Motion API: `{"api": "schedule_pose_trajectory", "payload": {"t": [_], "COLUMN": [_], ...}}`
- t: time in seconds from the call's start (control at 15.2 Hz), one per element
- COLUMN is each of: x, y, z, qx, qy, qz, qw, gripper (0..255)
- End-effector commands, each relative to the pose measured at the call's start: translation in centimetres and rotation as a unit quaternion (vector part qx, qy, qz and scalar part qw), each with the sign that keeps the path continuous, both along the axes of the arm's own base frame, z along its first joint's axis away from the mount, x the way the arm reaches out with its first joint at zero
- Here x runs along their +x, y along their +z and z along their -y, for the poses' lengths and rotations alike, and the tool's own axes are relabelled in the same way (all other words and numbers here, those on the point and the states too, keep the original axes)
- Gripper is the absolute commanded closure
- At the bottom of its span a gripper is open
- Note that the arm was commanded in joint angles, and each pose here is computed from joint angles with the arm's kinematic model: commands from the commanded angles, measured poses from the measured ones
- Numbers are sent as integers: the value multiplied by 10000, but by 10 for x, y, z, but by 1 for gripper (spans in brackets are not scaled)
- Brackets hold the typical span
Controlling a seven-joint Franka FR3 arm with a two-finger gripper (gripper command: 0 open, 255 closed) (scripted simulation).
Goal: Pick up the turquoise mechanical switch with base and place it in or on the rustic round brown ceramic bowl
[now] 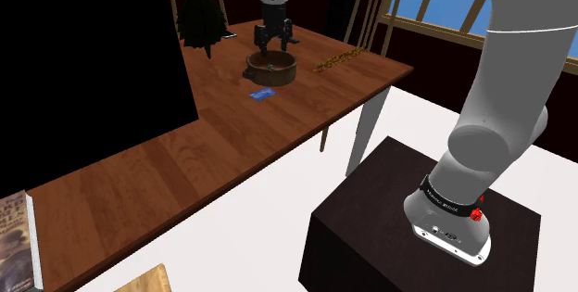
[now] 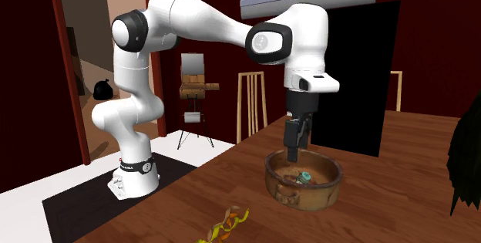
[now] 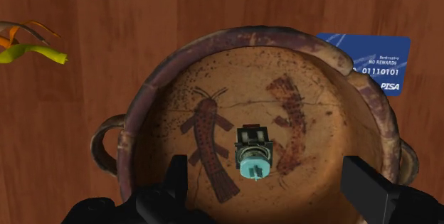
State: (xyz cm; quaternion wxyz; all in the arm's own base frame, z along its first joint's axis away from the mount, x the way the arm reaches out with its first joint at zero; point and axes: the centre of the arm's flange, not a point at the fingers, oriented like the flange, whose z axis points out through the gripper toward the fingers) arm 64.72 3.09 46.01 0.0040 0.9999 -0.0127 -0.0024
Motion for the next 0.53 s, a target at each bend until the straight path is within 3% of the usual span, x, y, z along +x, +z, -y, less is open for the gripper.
{"api": "schedule_pose_trajectory", "payload": {"t": [0.0,0.2,0.46], "x": [0,0,0], "y": [13,50,50], "z": [0,0,0], "qx": [0,0,0], "qy": [0,0,0], "qz": [0,0,0], "qw": [10000,10000,10000], "gripper": [0,0,0]}}
